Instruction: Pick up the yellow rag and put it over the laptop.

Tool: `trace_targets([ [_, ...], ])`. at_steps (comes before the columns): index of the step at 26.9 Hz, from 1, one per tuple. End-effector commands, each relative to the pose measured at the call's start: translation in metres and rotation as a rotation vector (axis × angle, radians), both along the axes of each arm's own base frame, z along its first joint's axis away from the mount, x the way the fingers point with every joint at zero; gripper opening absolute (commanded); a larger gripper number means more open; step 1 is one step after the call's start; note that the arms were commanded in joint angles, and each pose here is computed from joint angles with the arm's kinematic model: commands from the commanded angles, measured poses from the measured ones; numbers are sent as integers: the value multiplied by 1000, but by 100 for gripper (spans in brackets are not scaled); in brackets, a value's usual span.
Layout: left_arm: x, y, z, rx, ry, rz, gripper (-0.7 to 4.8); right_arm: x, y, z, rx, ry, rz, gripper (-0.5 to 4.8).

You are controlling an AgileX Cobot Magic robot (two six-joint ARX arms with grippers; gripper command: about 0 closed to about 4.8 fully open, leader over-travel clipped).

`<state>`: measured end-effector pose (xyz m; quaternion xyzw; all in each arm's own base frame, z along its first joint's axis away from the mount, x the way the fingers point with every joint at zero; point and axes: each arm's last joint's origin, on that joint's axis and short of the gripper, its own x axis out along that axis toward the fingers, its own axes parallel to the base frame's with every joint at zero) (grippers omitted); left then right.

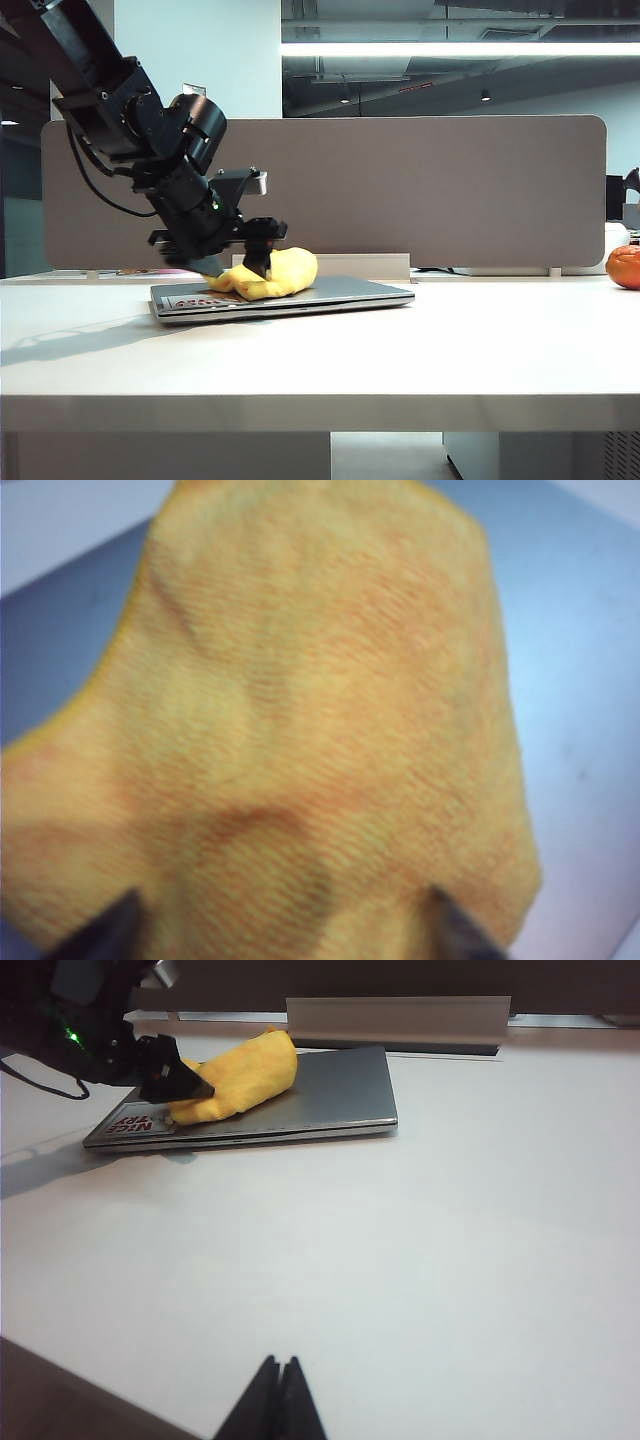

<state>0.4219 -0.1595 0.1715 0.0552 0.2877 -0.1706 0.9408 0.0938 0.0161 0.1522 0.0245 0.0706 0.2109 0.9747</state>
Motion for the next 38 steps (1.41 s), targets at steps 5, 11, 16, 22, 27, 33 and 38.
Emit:
trace_targets([
  [5, -13, 11, 49, 13, -42, 36, 447, 0, 0, -1, -1, -6, -14, 0],
  [11, -33, 21, 85, 23, -34, 53, 398, 1, -1, -1, -9, -6, -50, 0],
  [16, -55, 31, 117, 68, -41, 112, 109, 2, -4, -1, -23, -4, -147, -1],
  [22, -80, 41, 147, 107, -60, 118, -6, 2, -5, -2, -30, -2, -191, -1],
  [27, -113, 53, 167, 93, -89, 117, -6, 2, -5, -2, -30, -2, -192, -1],
  [33, -170, 73, 150, 55, -147, 109, -6, 2, -5, -1, -32, -3, -194, -1],
  [38, -199, 83, 134, 43, -139, 106, -6, 2, -7, -2, -42, -3, -252, -1],
])
